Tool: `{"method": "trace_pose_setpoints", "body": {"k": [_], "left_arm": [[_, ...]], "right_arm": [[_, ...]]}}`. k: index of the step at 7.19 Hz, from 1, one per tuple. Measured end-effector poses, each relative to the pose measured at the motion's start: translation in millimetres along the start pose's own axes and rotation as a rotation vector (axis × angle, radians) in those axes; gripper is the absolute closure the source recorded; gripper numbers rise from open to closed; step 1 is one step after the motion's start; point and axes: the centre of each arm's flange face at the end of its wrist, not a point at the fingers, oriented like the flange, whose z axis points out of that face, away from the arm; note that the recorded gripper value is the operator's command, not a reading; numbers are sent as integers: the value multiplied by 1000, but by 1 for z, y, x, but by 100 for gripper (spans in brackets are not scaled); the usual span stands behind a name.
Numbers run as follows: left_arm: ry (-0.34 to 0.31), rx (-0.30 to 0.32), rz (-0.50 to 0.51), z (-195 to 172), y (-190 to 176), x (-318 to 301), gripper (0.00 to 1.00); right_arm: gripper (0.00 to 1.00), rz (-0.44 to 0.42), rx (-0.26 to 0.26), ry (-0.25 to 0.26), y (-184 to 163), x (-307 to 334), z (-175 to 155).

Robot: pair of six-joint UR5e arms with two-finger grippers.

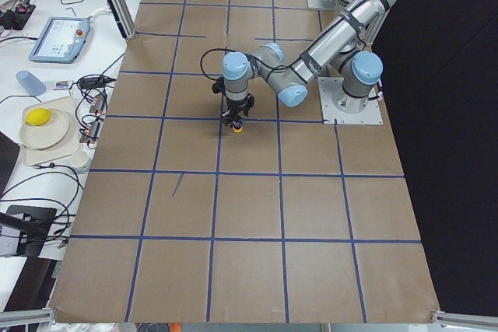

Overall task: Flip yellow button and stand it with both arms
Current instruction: 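Close the left gripper on the black body of the yellow-capped button, then lift the button with the left gripper while the right arm swings over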

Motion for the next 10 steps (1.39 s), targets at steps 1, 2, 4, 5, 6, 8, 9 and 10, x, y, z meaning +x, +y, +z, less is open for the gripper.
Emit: {"method": "trace_pose_setpoints", "body": {"k": [1, 2, 4, 5, 6, 8, 9, 10], "left_arm": [[4, 1, 5, 2, -1, 0, 71], [7, 1, 8, 4, -1, 0, 83], [3, 17, 12, 3, -4, -2, 87], [8, 74, 17, 1, -10, -2, 87], [23, 191, 33, -4, -25, 2, 87], [61, 477, 145, -18, -72, 24, 87], [104, 620, 199, -23, -101, 41, 87], [175, 755, 231, -23, -129, 64, 87]], "right_arm": [[0, 0, -1, 1, 0, 0, 0], [0, 0, -2, 0, 0, 0, 0], [0, -1, -3, 2, 0, 0, 1], [0, 0, -5, 1, -1, 1, 1], [0, 2, -5, -1, -2, 2, 2], [0, 10, -7, -2, -4, 4, 2], [0, 26, -9, -8, -7, 4, 3], [0, 82, -11, -14, -11, 4, 3]]}}
